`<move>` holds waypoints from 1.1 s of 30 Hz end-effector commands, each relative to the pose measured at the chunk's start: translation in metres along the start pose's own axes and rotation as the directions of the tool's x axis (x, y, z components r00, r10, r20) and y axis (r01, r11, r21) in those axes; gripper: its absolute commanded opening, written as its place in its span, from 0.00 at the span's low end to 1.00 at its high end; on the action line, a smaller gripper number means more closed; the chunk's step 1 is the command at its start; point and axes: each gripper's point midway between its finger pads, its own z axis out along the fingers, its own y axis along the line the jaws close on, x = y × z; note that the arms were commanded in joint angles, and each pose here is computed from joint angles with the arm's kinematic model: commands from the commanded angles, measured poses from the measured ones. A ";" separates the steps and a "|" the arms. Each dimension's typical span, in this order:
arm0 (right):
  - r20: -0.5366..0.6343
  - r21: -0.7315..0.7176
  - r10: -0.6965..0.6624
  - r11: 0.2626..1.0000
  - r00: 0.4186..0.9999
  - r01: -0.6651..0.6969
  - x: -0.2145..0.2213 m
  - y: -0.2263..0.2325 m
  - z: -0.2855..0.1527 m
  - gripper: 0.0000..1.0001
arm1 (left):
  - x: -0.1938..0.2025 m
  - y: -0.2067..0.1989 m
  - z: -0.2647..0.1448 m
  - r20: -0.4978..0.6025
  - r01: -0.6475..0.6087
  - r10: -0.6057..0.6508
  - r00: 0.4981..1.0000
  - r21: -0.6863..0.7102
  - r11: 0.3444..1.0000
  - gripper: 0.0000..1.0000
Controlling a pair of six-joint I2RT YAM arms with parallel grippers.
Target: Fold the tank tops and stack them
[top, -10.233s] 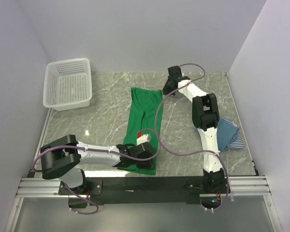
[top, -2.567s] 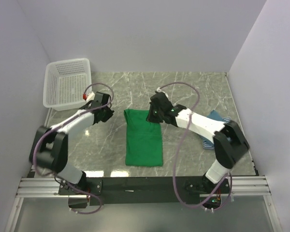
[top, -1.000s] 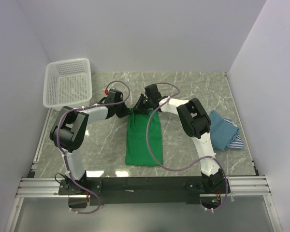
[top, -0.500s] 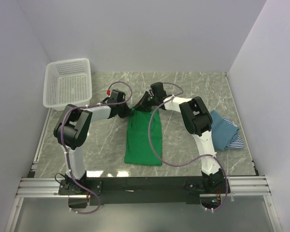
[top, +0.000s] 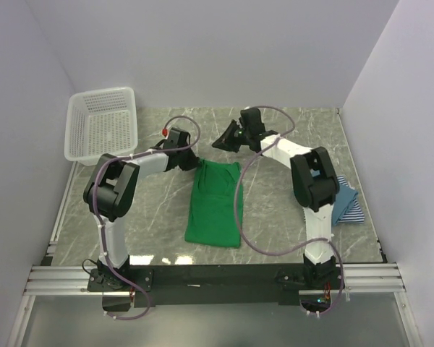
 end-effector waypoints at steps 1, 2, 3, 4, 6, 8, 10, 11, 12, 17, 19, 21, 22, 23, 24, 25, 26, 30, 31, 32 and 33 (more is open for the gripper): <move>0.089 0.037 -0.076 0.997 0.993 0.073 -0.007 0.015 -0.042 0.09 | -0.004 -0.009 0.011 0.002 -0.029 0.029 1.000 0.010 1.000 0.17; 0.087 0.081 -0.074 0.994 0.993 0.067 0.001 -0.002 -0.046 0.09 | -0.003 -0.008 0.018 -0.007 -0.030 0.030 1.000 0.003 1.000 0.16; 0.101 0.080 -0.083 0.994 0.991 0.075 0.004 0.003 -0.057 0.09 | 0.000 -0.005 0.021 -0.022 -0.030 0.030 0.999 -0.012 0.999 0.16; 0.104 0.092 -0.090 0.992 0.991 0.080 0.006 -0.001 -0.062 0.09 | 0.001 -0.003 0.024 -0.024 -0.031 0.031 0.999 -0.021 0.999 0.15; 0.111 0.153 -0.105 0.984 0.988 0.087 0.017 -0.017 -0.077 0.08 | 0.002 -0.001 0.029 -0.028 -0.033 0.032 0.999 -0.037 0.999 0.16; 0.109 0.211 -0.121 0.973 0.987 0.096 0.027 -0.035 -0.087 0.08 | 0.000 -0.004 0.026 -0.011 -0.032 0.032 0.999 -0.038 0.999 0.19; 0.101 0.246 -0.131 0.964 0.986 0.103 0.040 -0.047 -0.102 0.08 | -0.004 -0.010 0.022 0.002 -0.030 0.030 1.000 -0.018 0.999 0.23; 0.097 0.260 -0.149 0.958 0.984 0.119 0.045 -0.051 -0.106 0.08 | -0.008 -0.017 0.015 0.016 -0.032 0.032 0.999 0.002 0.999 0.25; 0.120 0.276 -0.167 0.953 0.979 0.129 0.045 -0.049 -0.118 0.08 | -0.013 -0.024 0.009 0.028 -0.040 0.039 0.999 0.020 0.999 0.27; 0.098 0.329 -0.193 0.932 0.976 0.151 0.082 -0.079 -0.146 0.09 | -0.036 -0.071 -0.041 0.108 -0.113 0.096 0.989 0.170 0.979 0.41; 0.092 0.350 -0.198 0.924 0.976 0.154 0.097 -0.090 -0.157 0.10 | -0.041 -0.081 -0.056 0.128 -0.151 0.127 0.984 0.201 0.968 0.43; 0.106 0.339 -0.206 0.927 0.973 0.159 0.105 -0.089 -0.167 0.10 | -0.043 -0.087 -0.076 0.146 -0.164 0.133 0.980 0.221 0.961 0.44; 0.090 0.357 -0.207 0.920 0.974 0.162 0.119 -0.098 -0.170 0.10 | -0.039 -0.079 -0.080 0.141 -0.157 0.130 0.981 0.203 0.966 0.44; 0.088 0.357 -0.204 0.920 0.975 0.160 0.126 -0.099 -0.173 0.10 | -0.039 -0.077 -0.095 0.148 -0.152 0.124 0.981 0.194 0.969 0.44; 0.100 0.346 -0.221 0.922 0.970 0.174 0.131 -0.092 -0.179 0.11 | -0.038 -0.069 -0.100 0.161 -0.127 0.101 0.982 0.166 0.978 0.43; 0.073 0.354 -0.234 0.915 0.969 0.194 0.148 -0.096 -0.181 0.11 | -0.025 -0.048 -0.100 0.140 -0.107 0.090 0.986 0.117 0.987 0.43; 0.080 0.366 -0.230 0.912 0.970 0.186 0.156 -0.098 -0.184 0.11 | -0.023 -0.046 -0.118 0.164 -0.098 0.078 0.983 0.114 0.989 0.42; 0.073 0.313 -0.225 0.930 0.972 0.192 0.205 -0.098 -0.204 0.25 | 0.045 0.035 -0.156 0.170 -0.039 0.049 0.984 -0.062 0.997 0.41; 0.070 0.305 -0.220 0.933 0.973 0.189 0.209 -0.099 -0.206 0.28 | 0.064 0.042 -0.161 0.149 -0.025 0.034 0.988 -0.064 0.998 0.41; 0.064 0.309 -0.199 0.936 0.978 0.170 0.218 -0.106 -0.208 0.29 | 0.082 0.068 -0.160 0.131 -0.026 0.040 0.991 -0.104 0.994 0.42; 0.056 0.281 -0.202 0.943 0.978 0.179 0.226 -0.102 -0.211 0.33 | 0.088 0.069 -0.170 0.136 -0.021 0.030 0.990 -0.068 0.997 0.43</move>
